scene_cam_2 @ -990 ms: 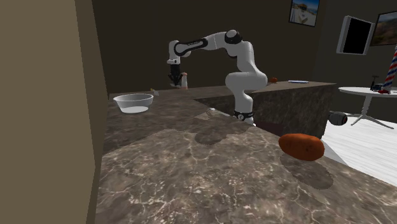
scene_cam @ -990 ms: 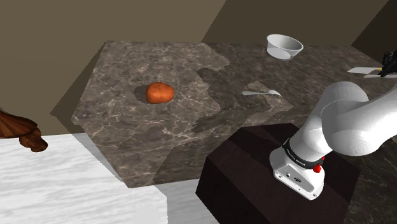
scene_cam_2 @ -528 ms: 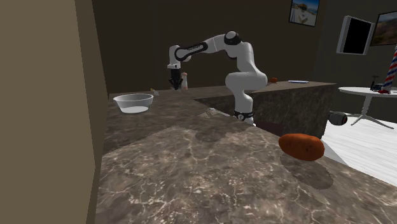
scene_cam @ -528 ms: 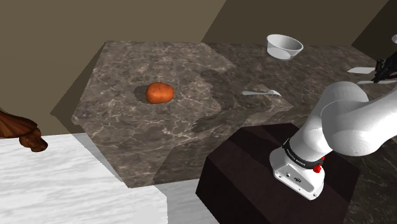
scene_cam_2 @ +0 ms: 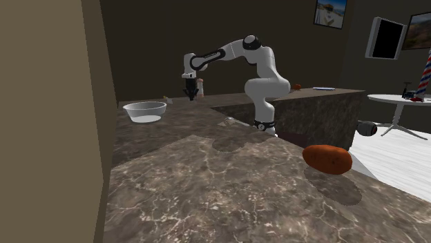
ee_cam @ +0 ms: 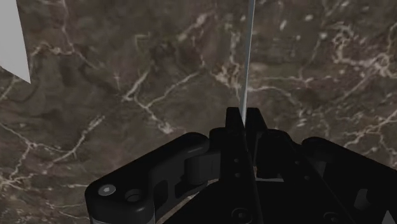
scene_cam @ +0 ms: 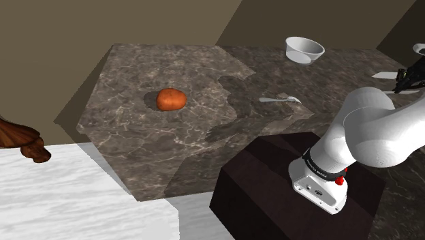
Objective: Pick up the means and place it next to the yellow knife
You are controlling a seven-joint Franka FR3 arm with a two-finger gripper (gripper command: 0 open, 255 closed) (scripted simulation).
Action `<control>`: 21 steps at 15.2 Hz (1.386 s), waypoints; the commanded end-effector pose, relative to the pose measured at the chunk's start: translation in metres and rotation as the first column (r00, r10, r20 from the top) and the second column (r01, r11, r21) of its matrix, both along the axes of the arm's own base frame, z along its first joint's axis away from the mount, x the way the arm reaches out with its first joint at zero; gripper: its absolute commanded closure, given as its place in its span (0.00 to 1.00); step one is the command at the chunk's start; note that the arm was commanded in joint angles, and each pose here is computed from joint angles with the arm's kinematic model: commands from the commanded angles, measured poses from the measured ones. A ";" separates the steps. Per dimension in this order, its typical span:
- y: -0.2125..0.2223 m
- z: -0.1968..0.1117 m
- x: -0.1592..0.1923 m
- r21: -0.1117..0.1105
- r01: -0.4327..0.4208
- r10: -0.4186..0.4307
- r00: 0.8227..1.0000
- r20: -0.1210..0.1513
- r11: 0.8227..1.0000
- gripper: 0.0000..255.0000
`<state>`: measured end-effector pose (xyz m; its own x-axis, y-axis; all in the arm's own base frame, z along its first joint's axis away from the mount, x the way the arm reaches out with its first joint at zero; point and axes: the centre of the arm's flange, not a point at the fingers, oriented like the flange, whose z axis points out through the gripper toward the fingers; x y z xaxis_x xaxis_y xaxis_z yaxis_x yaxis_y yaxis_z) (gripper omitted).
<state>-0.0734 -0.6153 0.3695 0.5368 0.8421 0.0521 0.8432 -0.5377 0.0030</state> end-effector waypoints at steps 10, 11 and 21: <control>-0.001 0.013 0.000 0.000 0.000 0.000 1.000 0.000 1.000 0.00; -0.001 0.026 -0.001 0.000 0.000 0.000 1.000 0.000 1.000 0.00; -0.002 0.050 -0.001 0.000 0.000 0.000 1.000 0.000 1.000 0.00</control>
<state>-0.0749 -0.6175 0.4191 0.5368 0.8421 0.0520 0.8432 -0.5377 0.0030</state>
